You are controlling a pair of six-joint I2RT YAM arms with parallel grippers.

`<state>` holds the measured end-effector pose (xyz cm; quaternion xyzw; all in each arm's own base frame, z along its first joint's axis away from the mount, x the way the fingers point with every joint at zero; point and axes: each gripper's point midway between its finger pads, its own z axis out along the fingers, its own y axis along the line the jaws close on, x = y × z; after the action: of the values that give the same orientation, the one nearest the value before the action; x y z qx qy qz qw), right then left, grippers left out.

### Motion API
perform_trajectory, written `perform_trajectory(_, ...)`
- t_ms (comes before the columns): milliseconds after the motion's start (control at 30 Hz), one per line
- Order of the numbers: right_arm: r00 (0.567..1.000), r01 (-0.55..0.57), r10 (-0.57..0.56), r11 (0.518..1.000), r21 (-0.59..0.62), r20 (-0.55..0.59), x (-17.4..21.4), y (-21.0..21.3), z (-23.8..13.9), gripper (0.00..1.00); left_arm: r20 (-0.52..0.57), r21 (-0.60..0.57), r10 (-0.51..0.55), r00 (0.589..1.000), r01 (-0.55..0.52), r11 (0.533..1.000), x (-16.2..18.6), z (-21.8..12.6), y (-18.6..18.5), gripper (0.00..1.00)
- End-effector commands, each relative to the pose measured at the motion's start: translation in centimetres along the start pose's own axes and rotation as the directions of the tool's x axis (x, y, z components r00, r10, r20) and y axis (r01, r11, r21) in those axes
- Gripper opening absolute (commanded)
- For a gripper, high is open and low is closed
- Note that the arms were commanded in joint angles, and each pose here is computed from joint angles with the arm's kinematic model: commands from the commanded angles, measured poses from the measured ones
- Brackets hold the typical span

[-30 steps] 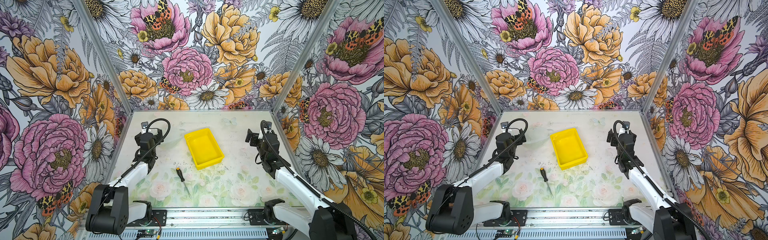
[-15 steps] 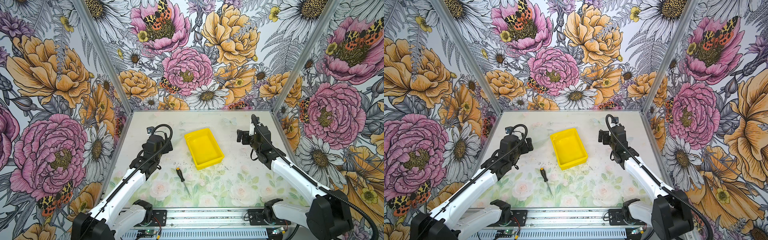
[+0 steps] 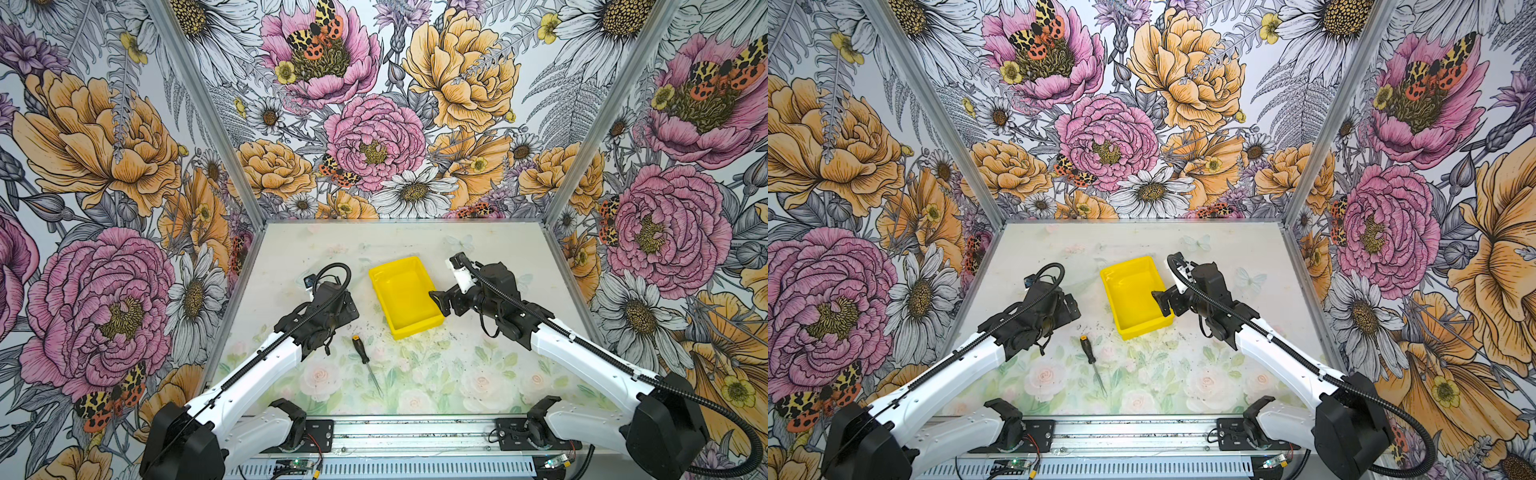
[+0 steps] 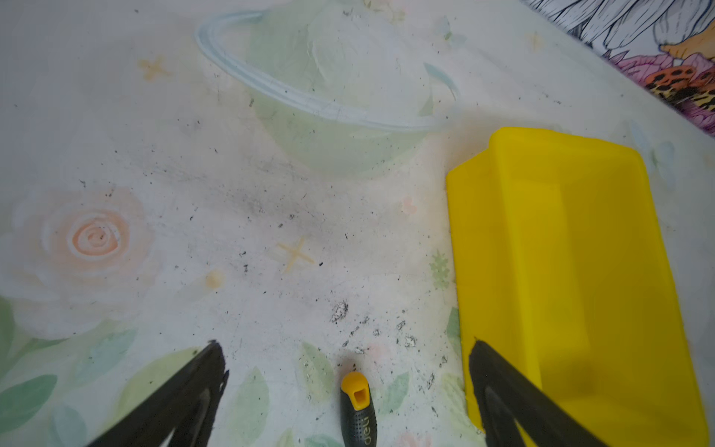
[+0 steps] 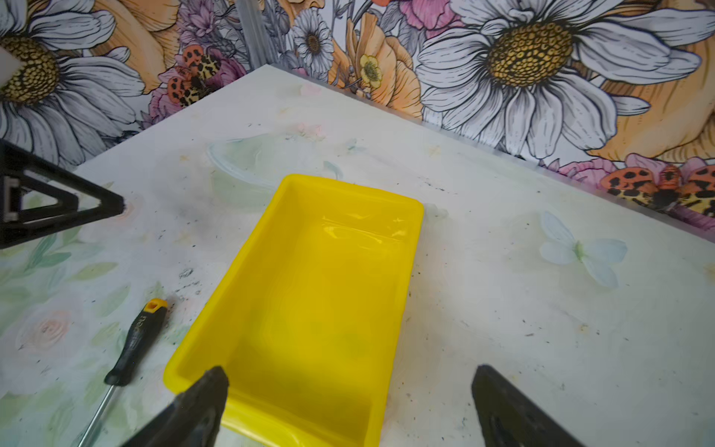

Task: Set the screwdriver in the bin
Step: 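Reach the left gripper to the screwdriver handle while the right arm nears the bin, then close the left gripper on the black screwdriver handle and lift it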

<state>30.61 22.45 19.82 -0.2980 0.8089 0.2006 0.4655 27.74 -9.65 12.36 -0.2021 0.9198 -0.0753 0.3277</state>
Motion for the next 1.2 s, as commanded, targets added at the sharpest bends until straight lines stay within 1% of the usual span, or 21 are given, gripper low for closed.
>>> perform_trajectory(0,0.996,0.086,-0.084,0.988,-0.129,0.023,0.4,3.2,-0.8,1.00,-0.119,-0.011,-0.026,0.993,0.025,1.000,2.6,0.7,-0.5,0.99)
perform_trajectory(133,0.988,0.152,-0.143,0.968,-0.201,0.055,0.5,5.8,-1.8,1.00,-0.187,-0.049,-0.014,0.982,0.005,0.999,4.9,2.1,-1.0,0.99)
perform_trajectory(233,0.976,0.217,-0.201,0.944,-0.249,0.090,0.4,7.5,-2.5,0.99,-0.214,-0.069,0.005,0.977,-0.020,0.997,5.9,2.9,-1.6,0.99)
perform_trajectory(333,0.965,0.259,-0.237,0.926,-0.277,0.110,0.4,8.6,-2.8,0.99,-0.232,-0.087,0.014,0.973,-0.035,0.996,7.0,3.3,-2.0,0.97)
perform_trajectory(467,0.962,0.273,-0.250,0.917,-0.293,0.112,0.1,9.1,-2.5,0.99,-0.275,-0.112,0.020,0.961,-0.052,0.992,8.7,4.0,-2.0,0.91)
perform_trajectory(633,0.962,0.273,-0.253,0.919,-0.284,0.104,0.5,9.0,-2.4,1.00,-0.331,-0.122,0.079,0.940,-0.126,0.984,10.7,4.9,-2.4,0.85)
perform_trajectory(767,0.960,0.279,-0.259,0.921,-0.271,0.109,0.8,8.8,-2.8,0.99,-0.349,-0.157,0.066,0.935,-0.128,0.979,12.0,5.4,-2.1,0.79)
perform_trajectory(867,0.961,0.274,-0.254,0.925,-0.263,0.107,0.7,8.7,-2.8,1.00,-0.353,-0.163,0.079,0.932,-0.145,0.976,12.3,5.8,-2.5,0.73)
perform_trajectory(967,0.962,0.272,-0.253,0.928,-0.255,0.106,0.6,8.5,-2.7,0.99,-0.354,-0.165,0.087,0.931,-0.154,0.974,12.4,6.1,-3.0,0.64)
perform_trajectory(1100,0.961,0.274,-0.256,0.934,-0.227,0.107,0.4,8.1,-2.8,0.99,-0.361,-0.160,0.103,0.927,-0.171,0.972,12.3,6.3,-3.4,0.45)
perform_trajectory(1167,0.961,0.274,-0.257,0.938,-0.212,0.105,0.4,7.8,-2.8,1.00,-0.355,-0.158,0.110,0.928,-0.176,0.972,12.1,6.2,-3.6,0.40)
